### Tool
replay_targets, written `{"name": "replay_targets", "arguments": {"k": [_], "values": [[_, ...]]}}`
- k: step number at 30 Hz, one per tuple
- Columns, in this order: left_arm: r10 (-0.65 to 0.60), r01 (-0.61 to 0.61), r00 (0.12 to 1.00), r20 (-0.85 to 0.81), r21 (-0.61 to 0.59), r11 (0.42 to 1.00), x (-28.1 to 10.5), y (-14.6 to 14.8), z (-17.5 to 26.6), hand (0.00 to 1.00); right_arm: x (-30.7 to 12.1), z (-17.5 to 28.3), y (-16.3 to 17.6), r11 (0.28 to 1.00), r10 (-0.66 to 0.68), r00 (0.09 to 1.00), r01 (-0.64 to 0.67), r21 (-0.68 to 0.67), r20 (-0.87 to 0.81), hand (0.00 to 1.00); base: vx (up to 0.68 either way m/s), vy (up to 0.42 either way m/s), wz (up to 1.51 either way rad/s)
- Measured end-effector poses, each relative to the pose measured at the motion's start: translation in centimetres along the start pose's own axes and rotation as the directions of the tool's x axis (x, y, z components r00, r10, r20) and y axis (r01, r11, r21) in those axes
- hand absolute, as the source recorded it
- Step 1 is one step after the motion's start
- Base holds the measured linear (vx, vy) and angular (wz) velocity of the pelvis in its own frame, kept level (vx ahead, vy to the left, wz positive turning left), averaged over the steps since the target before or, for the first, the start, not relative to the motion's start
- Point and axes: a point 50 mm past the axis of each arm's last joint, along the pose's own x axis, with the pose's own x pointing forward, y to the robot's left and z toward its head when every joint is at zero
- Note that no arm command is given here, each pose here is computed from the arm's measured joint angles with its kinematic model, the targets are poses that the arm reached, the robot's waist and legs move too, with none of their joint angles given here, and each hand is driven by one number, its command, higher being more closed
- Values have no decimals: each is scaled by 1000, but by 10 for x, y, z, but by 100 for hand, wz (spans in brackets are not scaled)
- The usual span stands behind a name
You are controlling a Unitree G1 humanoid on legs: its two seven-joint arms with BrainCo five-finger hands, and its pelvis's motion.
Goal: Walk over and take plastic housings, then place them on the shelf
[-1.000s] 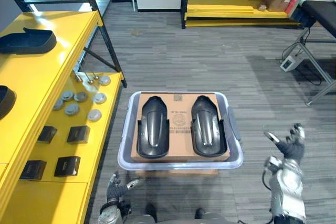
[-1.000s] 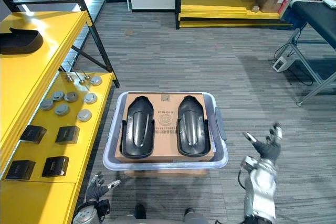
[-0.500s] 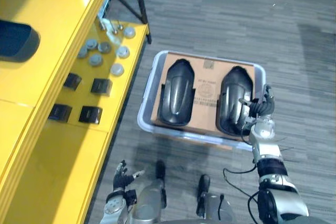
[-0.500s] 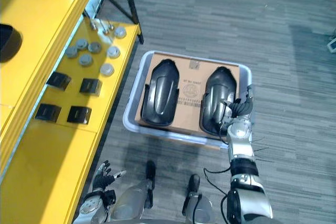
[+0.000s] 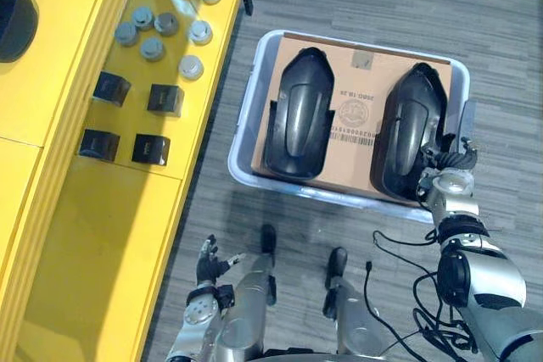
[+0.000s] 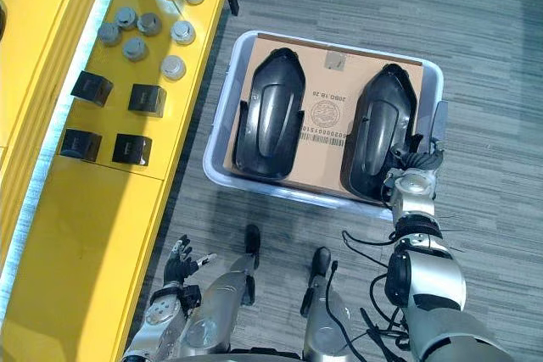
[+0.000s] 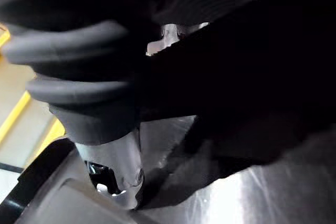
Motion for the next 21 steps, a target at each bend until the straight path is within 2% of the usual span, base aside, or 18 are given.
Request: {"name": "replay_targets", "arguments": {"k": [9, 13, 16, 21], "values": [[-16, 16, 1000, -13, 4, 1000, 0, -4, -3, 0, -4, -1, -2, 1000, 7, 999, -8, 28, 38, 100, -11, -4, 2], [-23, 23, 1000, 18, -7, 1000, 1, -6, 5, 0, -22, -20, -2, 999, 41, 996, -42, 5, 83, 100, 14, 0, 3], [-33, 38, 993, 109, -41, 998, 1, -9, 27, 0, -42, -27, -12, 999, 41, 986, -42, -3, 164, 100, 0, 2, 7], [5, 30, 958, 287, -116, 993, -16, 4, 64, 0, -74, -49, -23, 999, 42, 981, -40, -12, 190, 100, 42, -5, 7]]}}
